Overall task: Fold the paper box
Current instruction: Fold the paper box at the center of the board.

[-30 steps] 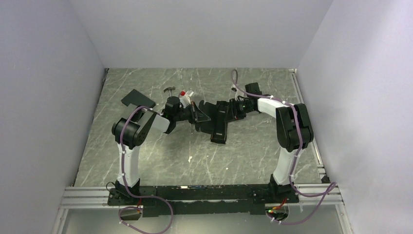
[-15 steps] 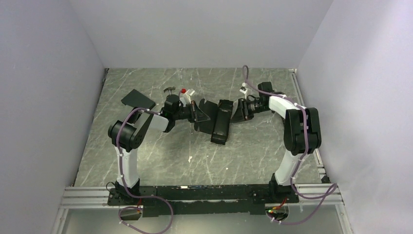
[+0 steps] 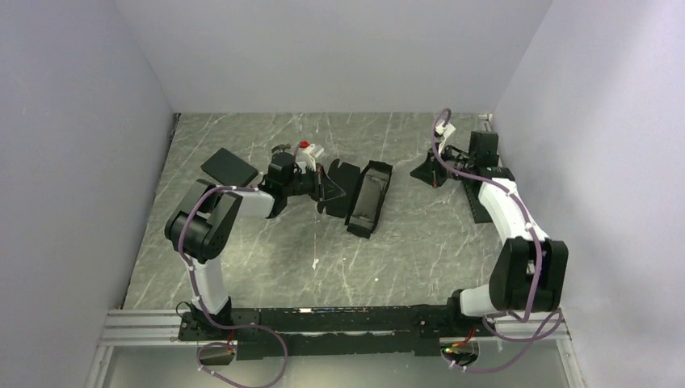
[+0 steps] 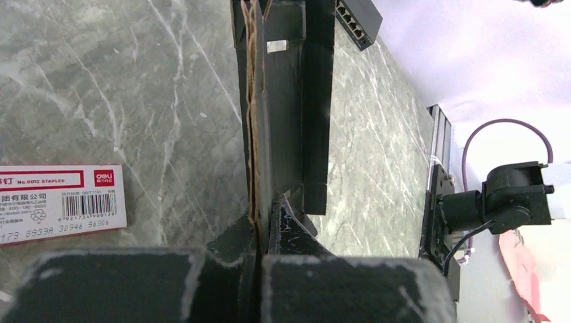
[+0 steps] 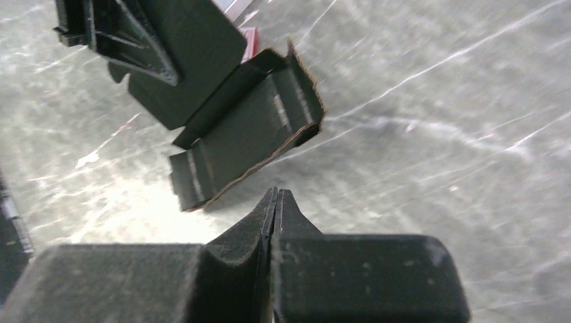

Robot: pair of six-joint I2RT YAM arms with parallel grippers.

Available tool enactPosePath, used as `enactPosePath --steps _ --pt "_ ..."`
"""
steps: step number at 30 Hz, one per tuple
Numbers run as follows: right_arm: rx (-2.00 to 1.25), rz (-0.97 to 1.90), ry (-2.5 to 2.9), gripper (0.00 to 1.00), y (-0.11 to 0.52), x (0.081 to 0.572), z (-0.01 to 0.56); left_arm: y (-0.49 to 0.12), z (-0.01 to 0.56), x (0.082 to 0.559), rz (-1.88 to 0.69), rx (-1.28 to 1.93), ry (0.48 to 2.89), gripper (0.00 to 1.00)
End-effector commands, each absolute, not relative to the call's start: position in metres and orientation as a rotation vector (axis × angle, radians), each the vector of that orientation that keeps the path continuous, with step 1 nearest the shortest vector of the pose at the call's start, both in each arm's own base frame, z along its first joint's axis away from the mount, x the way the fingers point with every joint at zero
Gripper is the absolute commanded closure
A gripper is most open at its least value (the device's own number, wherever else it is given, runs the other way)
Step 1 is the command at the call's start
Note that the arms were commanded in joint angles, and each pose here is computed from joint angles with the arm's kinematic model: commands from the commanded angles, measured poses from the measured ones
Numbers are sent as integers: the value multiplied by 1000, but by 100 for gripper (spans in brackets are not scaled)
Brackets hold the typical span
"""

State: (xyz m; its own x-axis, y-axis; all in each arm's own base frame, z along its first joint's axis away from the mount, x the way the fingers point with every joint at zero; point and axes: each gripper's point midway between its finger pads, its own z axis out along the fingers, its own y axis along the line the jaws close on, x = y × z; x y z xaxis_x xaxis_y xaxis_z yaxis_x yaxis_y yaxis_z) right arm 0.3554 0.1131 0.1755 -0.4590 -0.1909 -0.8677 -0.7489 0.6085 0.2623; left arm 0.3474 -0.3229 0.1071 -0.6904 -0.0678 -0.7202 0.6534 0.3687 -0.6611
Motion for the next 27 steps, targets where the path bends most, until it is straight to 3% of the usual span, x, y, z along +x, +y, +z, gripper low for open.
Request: enactPosePath --steps 1,8,16,23,27 --pt "-885 625 1818 100 104 389 174 -321 128 346 -1292 622 1837 100" --pt "-837 790 2037 100 119 398 135 -325 141 334 -1289 686 1758 100" --pt "-902 876 1993 100 154 378 147 -328 147 325 -1268 715 1741 100" --pt "-915 849 2020 100 146 357 157 -321 153 325 -1199 701 1751 100" --pt "-842 691 2098 100 125 361 151 -320 153 321 -1207 699 1745 100"
